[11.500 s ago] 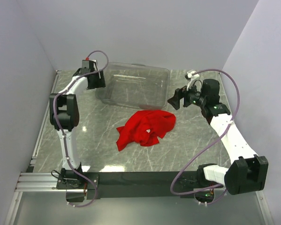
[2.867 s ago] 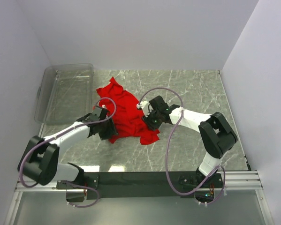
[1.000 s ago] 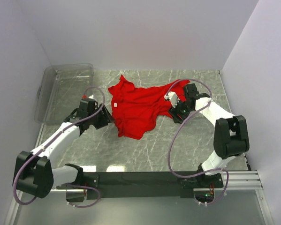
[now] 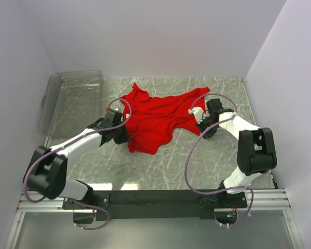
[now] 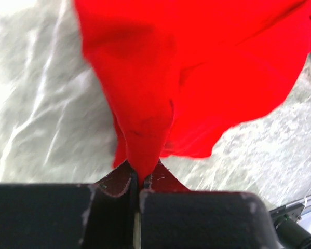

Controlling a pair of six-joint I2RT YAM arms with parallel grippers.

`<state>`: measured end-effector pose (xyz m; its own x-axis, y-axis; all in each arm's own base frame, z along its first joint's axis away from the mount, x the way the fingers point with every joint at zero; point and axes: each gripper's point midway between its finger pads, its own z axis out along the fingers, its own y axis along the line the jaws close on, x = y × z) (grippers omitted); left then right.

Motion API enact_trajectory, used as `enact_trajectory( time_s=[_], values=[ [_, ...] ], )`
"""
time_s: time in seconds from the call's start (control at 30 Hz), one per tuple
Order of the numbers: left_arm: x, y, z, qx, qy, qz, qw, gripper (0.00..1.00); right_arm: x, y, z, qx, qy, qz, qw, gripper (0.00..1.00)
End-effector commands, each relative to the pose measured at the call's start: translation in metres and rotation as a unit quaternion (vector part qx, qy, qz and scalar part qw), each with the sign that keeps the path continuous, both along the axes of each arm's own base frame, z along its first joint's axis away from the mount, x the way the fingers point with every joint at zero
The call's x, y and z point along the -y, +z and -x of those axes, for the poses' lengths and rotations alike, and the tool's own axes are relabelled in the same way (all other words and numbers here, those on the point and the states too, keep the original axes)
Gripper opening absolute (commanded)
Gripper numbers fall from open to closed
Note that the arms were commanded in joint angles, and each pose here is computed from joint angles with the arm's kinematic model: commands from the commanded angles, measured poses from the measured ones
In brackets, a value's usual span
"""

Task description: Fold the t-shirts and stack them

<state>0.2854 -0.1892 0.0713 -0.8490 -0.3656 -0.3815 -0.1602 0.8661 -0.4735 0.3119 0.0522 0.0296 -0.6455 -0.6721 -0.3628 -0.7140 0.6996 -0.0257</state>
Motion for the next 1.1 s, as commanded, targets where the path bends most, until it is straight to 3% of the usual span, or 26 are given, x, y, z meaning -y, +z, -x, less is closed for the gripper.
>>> enact_trajectory(
  time_s=[0.0,0.2,0.23,0.33,0.43,0.5,0.6,0.7,0.8,0.93,1.07],
  values=[
    [-0.021,0.008,0.016,0.008,0.015,-0.01,1.0,0.01,0.031,0.018,0.007,0.025,-0.025,0.022,0.999,0.0],
    [-0.035,0.011,0.028,0.004,0.024,0.009,1.0,0.01,0.061,0.026,0.023,0.029,-0.057,0.016,0.998,0.0],
    [-0.037,0.009,0.027,0.001,0.028,0.009,1.0,0.01,0.056,0.028,0.026,0.028,-0.047,0.004,0.998,0.14],
    [-0.044,0.004,0.02,-0.001,0.039,0.005,0.999,0.01,0.025,0.036,0.029,0.025,0.005,-0.052,0.998,0.4],
    [-0.068,-0.001,0.002,0.005,0.08,-0.021,0.997,0.03,-0.006,0.043,0.018,0.053,0.046,-0.068,0.995,0.51],
    [-0.079,-0.001,-0.011,0.009,0.1,-0.028,0.995,0.11,-0.022,0.038,0.012,0.057,0.065,-0.061,0.994,0.53],
    [-0.083,0.011,-0.021,0.021,0.087,-0.047,0.995,0.5,-0.034,0.033,0.0,0.052,0.063,-0.051,0.995,0.54],
    [-0.088,0.033,-0.018,0.049,0.079,-0.058,0.994,0.62,-0.043,0.039,-0.005,0.05,0.065,-0.072,0.994,0.55],
    [-0.092,0.051,-0.001,0.064,0.073,-0.057,0.994,0.63,-0.052,0.047,0.007,0.038,0.1,-0.092,0.99,0.55],
    [-0.061,0.05,0.036,0.034,0.006,0.026,0.999,0.6,-0.075,0.054,0.029,0.028,0.16,-0.137,0.977,0.55],
    [-0.036,0.042,0.052,0.011,-0.034,0.08,0.996,0.54,-0.081,0.055,0.029,0.032,0.153,-0.148,0.977,0.54]
  ],
)
